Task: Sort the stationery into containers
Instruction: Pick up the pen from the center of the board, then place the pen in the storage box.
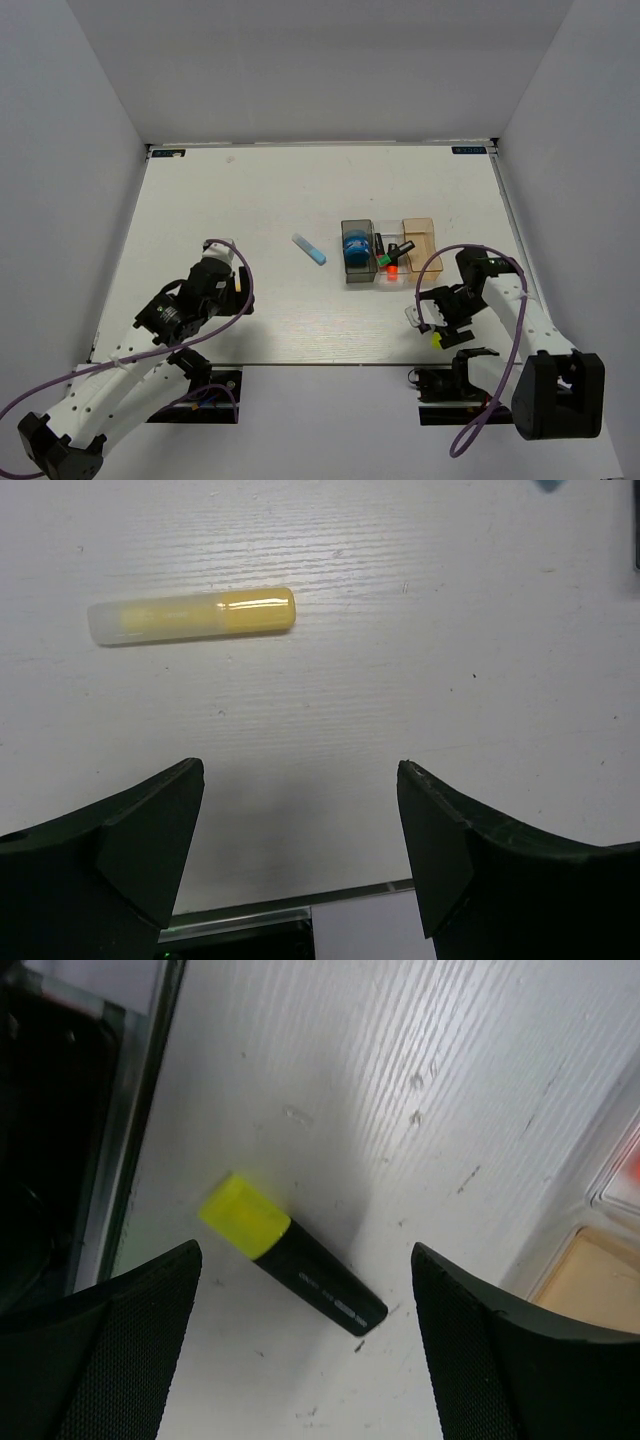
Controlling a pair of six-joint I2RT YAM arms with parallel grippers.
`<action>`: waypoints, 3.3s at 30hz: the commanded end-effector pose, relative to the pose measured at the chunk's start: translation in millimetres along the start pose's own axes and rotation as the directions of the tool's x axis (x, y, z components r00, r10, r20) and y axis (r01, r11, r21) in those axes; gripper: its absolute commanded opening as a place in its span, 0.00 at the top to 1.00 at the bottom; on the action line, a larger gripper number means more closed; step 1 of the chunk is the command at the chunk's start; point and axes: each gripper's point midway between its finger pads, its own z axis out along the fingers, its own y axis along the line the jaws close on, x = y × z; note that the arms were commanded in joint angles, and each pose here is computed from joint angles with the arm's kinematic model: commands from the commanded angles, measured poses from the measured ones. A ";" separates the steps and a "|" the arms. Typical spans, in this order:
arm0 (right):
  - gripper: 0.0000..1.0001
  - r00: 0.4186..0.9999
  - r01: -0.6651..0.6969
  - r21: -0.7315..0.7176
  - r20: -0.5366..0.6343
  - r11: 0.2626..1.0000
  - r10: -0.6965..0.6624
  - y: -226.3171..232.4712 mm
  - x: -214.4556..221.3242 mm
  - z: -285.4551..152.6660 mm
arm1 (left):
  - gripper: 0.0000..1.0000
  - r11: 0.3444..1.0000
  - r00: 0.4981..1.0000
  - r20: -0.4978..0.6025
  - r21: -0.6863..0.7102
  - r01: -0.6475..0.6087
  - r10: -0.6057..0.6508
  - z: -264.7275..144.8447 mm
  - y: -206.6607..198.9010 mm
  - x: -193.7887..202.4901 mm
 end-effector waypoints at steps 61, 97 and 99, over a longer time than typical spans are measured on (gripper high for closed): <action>1.00 0.985 0.013 0.461 0.149 0.887 -0.091 -132.1 -21.0 -29.0 | 0.11 1.000 0.999 -0.053 -0.005 -0.002 0.002 5.5 -2.2 5.9; 1.00 -0.027 -0.996 0.047 0.650 -0.076 0.759 -282.6 -15.6 -61.7 | 0.13 0.849 0.853 -0.074 -0.179 0.498 -0.516 47.1 6.8 3.6; 0.88 -0.013 -0.996 0.060 0.646 -0.068 0.763 -283.3 -14.1 -59.1 | 0.13 0.820 0.827 -0.061 -0.191 0.540 -0.559 49.3 8.7 1.9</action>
